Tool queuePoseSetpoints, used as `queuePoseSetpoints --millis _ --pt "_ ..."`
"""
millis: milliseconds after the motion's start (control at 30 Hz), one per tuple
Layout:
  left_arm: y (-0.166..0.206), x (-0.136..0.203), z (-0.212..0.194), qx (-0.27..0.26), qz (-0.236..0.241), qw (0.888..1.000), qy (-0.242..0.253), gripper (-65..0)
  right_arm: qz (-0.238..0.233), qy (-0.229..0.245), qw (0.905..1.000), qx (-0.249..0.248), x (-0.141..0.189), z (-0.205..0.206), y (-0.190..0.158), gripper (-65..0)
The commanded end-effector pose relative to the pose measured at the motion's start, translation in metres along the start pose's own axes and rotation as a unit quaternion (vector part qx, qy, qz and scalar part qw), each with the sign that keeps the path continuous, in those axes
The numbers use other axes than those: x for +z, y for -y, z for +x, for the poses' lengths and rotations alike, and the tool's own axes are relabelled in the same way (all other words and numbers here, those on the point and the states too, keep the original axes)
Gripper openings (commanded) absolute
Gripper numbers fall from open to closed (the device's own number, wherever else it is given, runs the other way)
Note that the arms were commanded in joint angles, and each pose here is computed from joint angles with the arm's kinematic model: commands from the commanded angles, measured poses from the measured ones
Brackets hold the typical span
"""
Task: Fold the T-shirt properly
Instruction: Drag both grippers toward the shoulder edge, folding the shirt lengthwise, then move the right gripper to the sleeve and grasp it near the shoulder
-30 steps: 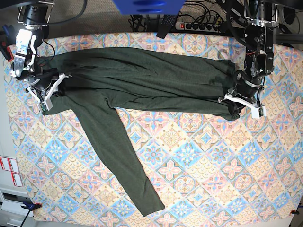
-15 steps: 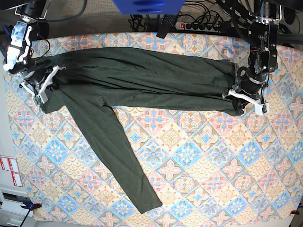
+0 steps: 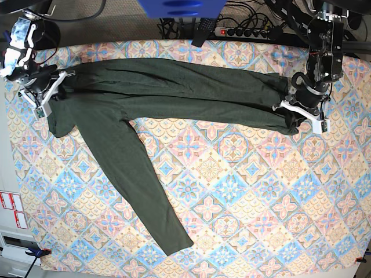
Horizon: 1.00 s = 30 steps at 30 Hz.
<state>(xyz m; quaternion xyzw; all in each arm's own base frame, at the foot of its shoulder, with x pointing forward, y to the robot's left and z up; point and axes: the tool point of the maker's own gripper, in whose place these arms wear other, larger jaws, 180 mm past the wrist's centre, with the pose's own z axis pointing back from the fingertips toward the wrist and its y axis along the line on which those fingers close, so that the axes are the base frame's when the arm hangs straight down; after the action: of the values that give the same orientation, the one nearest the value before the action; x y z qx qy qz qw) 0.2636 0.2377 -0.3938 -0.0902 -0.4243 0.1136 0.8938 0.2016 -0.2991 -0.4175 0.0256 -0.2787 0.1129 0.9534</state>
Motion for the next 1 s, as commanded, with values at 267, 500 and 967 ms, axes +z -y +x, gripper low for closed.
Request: queuePoseSetpoints --millis 267,500,967 --pt "-0.010 0.007 0.004 -0.023 0.007 1.000 0.002 -65.0 -0.013 0.007 0.9999 0.004 0.008 0.002 0.011 -65.0" --pt "-0.012 0.008 -0.017 -0.022 0.009 0.998 -0.052 -65.0 -0.012 0.004 0.9999 0.002 0.007 -0.001 0.011 -64.5" --pt "0.002 0.014 -0.014 -0.024 -0.008 0.997 -0.068 -33.1 -0.037 0.017 0.9991 -0.011 0.018 0.003 0.027 -53.9"
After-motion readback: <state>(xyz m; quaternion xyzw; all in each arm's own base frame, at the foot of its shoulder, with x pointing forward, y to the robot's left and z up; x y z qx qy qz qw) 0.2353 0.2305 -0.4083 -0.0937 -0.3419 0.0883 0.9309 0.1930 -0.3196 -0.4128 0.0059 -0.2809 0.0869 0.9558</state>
